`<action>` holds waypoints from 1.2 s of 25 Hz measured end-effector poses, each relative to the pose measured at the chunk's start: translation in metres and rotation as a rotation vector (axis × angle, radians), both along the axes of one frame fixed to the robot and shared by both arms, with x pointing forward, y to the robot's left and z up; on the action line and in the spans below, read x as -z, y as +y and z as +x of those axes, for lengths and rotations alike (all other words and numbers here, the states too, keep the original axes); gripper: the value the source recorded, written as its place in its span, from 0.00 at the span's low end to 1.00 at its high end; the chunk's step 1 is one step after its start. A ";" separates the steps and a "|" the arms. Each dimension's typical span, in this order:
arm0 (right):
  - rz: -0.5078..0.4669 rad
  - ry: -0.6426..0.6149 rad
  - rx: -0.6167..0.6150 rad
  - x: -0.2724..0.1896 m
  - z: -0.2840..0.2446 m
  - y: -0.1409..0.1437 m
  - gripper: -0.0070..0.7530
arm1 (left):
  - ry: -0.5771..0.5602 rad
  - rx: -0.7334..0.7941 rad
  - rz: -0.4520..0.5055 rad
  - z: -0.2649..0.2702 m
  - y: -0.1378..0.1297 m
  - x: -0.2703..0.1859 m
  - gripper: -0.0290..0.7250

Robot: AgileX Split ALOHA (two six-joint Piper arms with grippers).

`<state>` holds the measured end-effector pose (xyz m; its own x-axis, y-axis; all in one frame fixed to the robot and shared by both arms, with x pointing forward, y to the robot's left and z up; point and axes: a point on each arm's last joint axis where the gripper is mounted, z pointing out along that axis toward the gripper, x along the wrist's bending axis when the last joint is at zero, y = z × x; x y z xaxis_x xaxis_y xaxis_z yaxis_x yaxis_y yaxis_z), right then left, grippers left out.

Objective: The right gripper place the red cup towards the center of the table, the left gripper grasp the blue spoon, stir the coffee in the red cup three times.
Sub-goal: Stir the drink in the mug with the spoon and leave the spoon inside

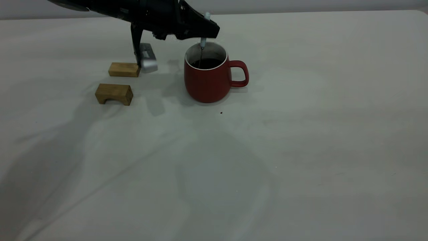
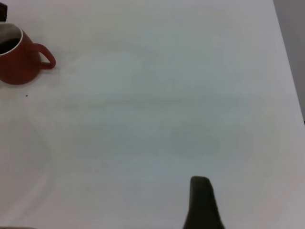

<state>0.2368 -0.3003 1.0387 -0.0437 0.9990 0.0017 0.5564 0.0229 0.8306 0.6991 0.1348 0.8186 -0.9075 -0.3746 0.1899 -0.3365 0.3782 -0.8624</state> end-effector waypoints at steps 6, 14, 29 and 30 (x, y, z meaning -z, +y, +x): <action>0.000 0.000 0.000 0.000 0.000 0.000 0.77 | -0.065 -0.008 0.015 0.001 -0.009 0.001 0.23; 0.000 0.000 0.000 0.000 0.000 0.000 0.77 | -0.063 0.021 -0.009 -0.001 -0.010 0.001 0.22; 0.000 0.000 0.000 0.000 0.000 0.000 0.77 | -0.042 0.102 -0.105 -0.008 -0.011 -0.006 0.48; 0.000 0.000 0.000 0.000 0.000 0.000 0.77 | -0.040 0.107 -0.115 -0.008 -0.010 -0.007 0.53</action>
